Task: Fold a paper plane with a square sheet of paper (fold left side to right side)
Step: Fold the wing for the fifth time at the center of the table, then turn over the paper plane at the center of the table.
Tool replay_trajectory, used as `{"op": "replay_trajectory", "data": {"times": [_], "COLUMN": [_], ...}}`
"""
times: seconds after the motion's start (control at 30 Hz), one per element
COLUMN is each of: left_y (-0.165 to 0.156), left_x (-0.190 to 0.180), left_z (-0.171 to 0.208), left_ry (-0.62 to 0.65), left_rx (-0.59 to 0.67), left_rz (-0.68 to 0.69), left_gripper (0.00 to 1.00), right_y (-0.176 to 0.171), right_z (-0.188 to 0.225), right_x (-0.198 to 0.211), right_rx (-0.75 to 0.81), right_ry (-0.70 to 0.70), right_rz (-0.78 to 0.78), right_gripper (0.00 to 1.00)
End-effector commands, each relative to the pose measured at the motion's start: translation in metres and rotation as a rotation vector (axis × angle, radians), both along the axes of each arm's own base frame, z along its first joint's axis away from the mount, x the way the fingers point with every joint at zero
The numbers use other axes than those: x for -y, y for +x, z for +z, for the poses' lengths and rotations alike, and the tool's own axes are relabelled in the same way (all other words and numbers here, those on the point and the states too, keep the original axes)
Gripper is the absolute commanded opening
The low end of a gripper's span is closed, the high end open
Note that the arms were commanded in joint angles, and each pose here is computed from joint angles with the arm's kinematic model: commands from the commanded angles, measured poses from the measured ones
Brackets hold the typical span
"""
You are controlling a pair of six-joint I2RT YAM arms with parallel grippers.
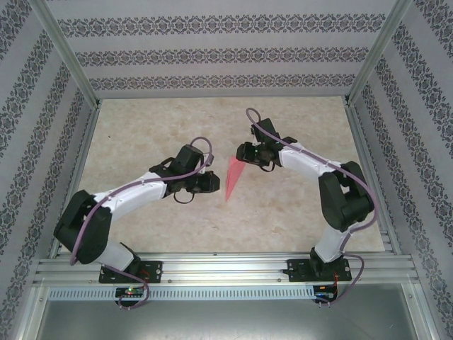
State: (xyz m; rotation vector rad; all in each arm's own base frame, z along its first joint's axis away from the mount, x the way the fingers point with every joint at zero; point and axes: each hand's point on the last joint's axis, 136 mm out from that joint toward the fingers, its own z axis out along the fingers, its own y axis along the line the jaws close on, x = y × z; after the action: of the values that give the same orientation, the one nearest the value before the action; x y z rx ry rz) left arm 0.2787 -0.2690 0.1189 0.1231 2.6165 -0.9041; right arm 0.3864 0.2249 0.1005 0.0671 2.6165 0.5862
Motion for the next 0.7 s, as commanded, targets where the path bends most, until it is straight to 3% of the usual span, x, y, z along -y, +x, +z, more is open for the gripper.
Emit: {"op": "replay_trajectory", "data": {"times": [0.0, 0.13, 0.33, 0.47, 0.67], "left_y": [0.019, 0.025, 0.022, 0.020, 0.021], "left_x": [-0.043, -0.061, -0.064, -0.067, -0.070], "left_z": [0.008, 0.019, 0.013, 0.010, 0.011], "left_ry": [0.132, 0.158, 0.173, 0.176, 0.192], "left_rx": [0.113, 0.173, 0.159, 0.151, 0.157], "left_rz": [0.199, 0.287, 0.293, 0.306, 0.315], "left_gripper": [0.21, 0.37, 0.43, 0.50, 0.57], "right_y": [-0.016, -0.032, -0.037, -0.044, -0.049], "right_z": [-0.001, -0.015, -0.043, -0.064, -0.059], "right_x": [0.010, -0.014, -0.038, -0.034, -0.023], "right_rx": [0.003, -0.030, -0.093, -0.149, -0.129], "right_ry": [-0.123, -0.125, -0.158, -0.186, -0.154], "right_rz": [-0.022, 0.006, 0.028, 0.008, -0.008], "right_gripper": [0.56, 0.64, 0.61, 0.51, 0.27]}}
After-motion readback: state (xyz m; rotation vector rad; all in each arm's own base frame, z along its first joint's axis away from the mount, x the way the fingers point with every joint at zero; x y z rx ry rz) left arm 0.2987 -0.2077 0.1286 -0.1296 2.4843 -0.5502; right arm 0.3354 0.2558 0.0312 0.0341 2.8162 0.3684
